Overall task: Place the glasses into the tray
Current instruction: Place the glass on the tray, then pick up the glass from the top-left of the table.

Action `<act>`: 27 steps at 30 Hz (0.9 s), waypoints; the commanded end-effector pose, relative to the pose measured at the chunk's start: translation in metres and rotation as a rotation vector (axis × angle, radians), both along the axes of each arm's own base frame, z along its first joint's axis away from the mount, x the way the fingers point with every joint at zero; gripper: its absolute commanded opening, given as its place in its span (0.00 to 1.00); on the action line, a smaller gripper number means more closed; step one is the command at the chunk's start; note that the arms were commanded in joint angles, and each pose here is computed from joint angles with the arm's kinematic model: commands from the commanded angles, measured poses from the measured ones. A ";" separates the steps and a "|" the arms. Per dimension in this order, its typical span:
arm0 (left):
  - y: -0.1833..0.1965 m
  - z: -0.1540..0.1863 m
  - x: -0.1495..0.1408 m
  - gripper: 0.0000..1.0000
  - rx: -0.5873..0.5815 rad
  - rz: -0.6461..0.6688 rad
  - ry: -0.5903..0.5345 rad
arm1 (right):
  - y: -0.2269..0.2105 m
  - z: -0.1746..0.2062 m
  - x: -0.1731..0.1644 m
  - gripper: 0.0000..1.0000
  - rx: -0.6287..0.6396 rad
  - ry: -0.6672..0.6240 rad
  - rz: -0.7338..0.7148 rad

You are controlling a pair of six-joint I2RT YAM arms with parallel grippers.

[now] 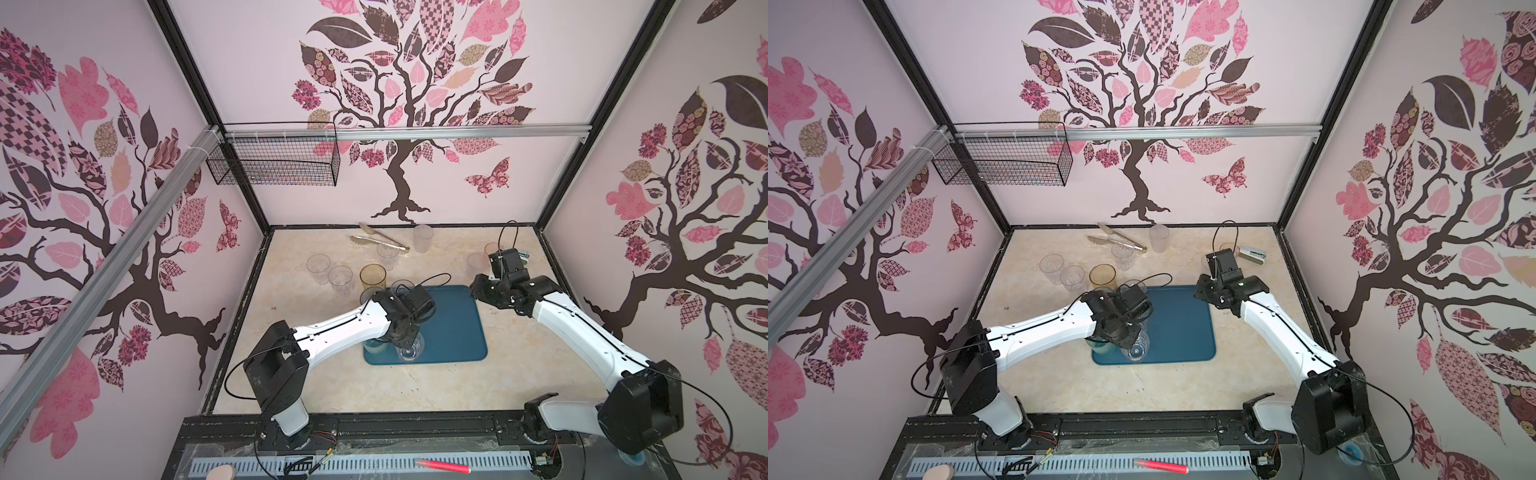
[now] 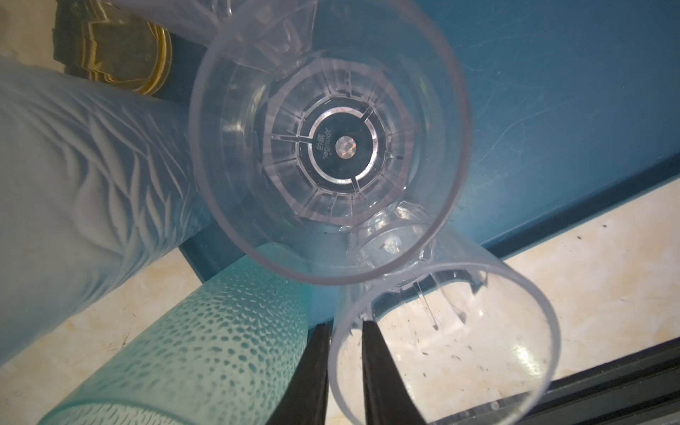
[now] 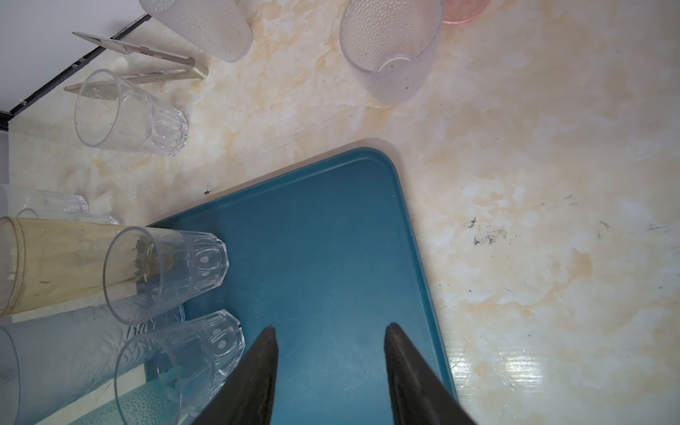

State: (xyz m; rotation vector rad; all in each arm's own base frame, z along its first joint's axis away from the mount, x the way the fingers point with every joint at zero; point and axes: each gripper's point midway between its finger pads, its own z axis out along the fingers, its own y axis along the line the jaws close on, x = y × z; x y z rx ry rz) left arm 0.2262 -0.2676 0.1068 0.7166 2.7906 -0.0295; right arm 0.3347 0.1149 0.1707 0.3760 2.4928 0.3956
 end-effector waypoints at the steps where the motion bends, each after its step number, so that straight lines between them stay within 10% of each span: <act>1: -0.006 0.035 0.005 0.21 -0.057 -0.017 -0.047 | 0.006 0.009 0.006 0.50 0.016 -0.024 0.007; 16: 0.042 0.166 0.036 0.27 -0.174 0.087 -0.289 | 0.031 0.014 0.020 0.51 0.006 -0.035 0.065; 27: 0.176 0.154 0.122 0.36 -0.181 0.482 -0.342 | 0.057 0.017 0.021 0.55 0.016 -0.043 0.142</act>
